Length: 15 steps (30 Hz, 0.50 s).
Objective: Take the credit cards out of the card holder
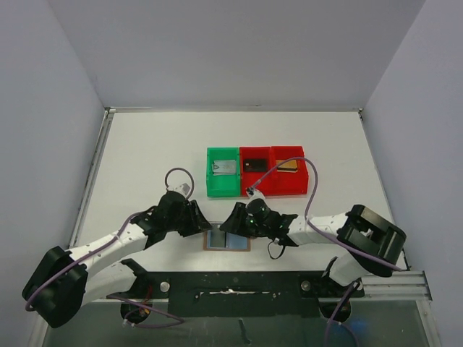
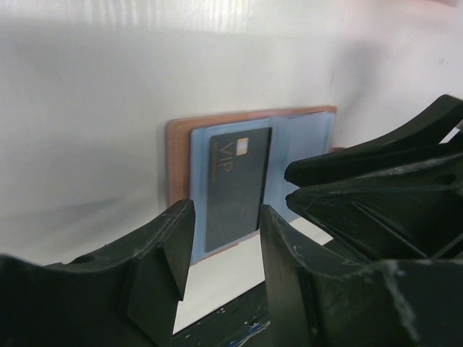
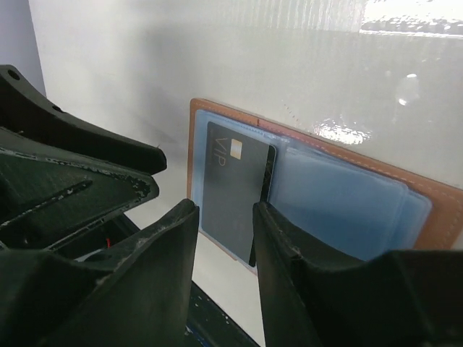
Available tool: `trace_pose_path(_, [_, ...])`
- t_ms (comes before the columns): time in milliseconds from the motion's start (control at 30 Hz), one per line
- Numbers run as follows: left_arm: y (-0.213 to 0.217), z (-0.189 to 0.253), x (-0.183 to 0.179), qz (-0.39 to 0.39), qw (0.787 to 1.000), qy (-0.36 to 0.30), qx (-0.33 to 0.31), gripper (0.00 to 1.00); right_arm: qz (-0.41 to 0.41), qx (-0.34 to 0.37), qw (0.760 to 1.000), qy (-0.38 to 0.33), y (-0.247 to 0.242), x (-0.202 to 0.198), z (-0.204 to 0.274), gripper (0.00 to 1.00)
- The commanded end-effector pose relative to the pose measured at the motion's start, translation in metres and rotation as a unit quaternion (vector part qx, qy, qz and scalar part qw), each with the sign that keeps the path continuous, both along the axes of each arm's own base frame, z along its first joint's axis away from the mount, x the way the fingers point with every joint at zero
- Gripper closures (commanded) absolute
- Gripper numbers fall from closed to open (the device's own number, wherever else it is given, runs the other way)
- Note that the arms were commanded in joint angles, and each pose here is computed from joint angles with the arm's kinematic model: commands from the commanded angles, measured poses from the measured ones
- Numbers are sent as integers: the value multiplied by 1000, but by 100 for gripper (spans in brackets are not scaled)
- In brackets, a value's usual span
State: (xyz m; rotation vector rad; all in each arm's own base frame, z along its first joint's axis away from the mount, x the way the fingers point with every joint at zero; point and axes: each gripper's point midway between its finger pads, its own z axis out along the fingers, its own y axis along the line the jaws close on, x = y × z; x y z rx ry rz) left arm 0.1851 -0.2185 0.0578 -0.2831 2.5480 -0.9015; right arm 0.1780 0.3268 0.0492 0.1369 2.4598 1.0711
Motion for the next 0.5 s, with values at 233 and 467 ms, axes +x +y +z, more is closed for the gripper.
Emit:
trace_pose_path(233, [-4, 6, 2, -2, 1000, -20, -8, 62, 0, -36, 998, 49, 11, -3, -27, 67])
trace_pose_path(467, [-14, 0, -1, -44, 999, -10, -1, 62, -8, -52, 997, 53, 3, -6, -29, 65])
